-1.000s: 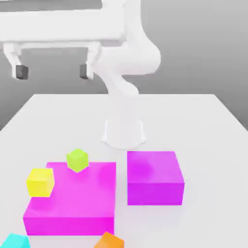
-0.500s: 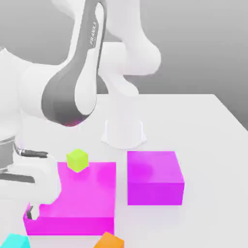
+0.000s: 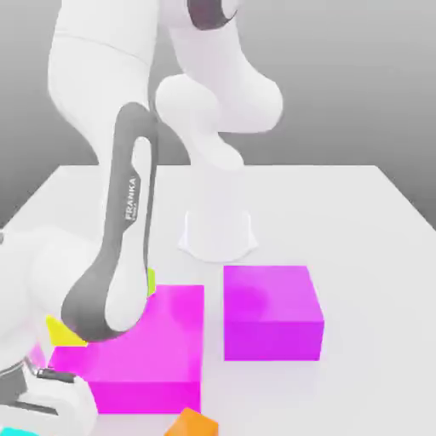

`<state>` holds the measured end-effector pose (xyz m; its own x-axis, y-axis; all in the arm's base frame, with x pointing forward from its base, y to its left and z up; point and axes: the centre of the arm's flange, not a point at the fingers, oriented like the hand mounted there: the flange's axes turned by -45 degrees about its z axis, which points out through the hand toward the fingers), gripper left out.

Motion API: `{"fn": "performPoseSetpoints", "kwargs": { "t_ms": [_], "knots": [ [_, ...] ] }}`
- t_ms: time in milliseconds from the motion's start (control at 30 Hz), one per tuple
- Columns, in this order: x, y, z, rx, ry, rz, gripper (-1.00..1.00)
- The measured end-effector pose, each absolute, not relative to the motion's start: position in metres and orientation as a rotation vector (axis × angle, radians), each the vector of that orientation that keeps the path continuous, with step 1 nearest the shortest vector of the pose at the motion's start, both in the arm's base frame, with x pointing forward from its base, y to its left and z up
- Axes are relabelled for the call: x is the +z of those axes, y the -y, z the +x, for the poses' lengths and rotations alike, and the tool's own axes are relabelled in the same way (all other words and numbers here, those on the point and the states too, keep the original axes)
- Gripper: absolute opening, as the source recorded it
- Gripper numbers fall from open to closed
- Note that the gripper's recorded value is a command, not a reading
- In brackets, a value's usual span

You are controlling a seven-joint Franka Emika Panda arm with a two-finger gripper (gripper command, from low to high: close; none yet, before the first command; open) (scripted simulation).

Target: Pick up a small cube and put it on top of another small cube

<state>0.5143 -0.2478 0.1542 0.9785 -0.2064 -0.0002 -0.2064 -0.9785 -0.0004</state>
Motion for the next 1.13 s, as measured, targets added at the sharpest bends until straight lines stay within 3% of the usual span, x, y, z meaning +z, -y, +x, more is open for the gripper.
{"fn": "performPoseSetpoints", "kwargs": {
  "t_ms": [167, 567, 633, 767, 800, 1000, 1133],
  "knots": [
    [0.213, 0.247, 0.495, -0.002, -0.478, -3.093, -1.00],
    [0.300, 0.231, 0.393, 0.000, -1.149, -2.907, -1.00],
    [0.308, 0.224, 0.376, 0.000, -1.246, -2.876, -1.00],
    [0.267, 0.220, 0.371, -0.001, -1.287, -2.862, -1.00],
    [0.255, 0.220, 0.370, -0.001, -1.289, -2.862, 1.00],
    [0.249, 0.220, 0.369, -0.001, -1.289, -2.863, 1.00],
    [0.287, 0.221, 0.370, 0.000, -1.293, -2.861, 1.00]
  ]
}}
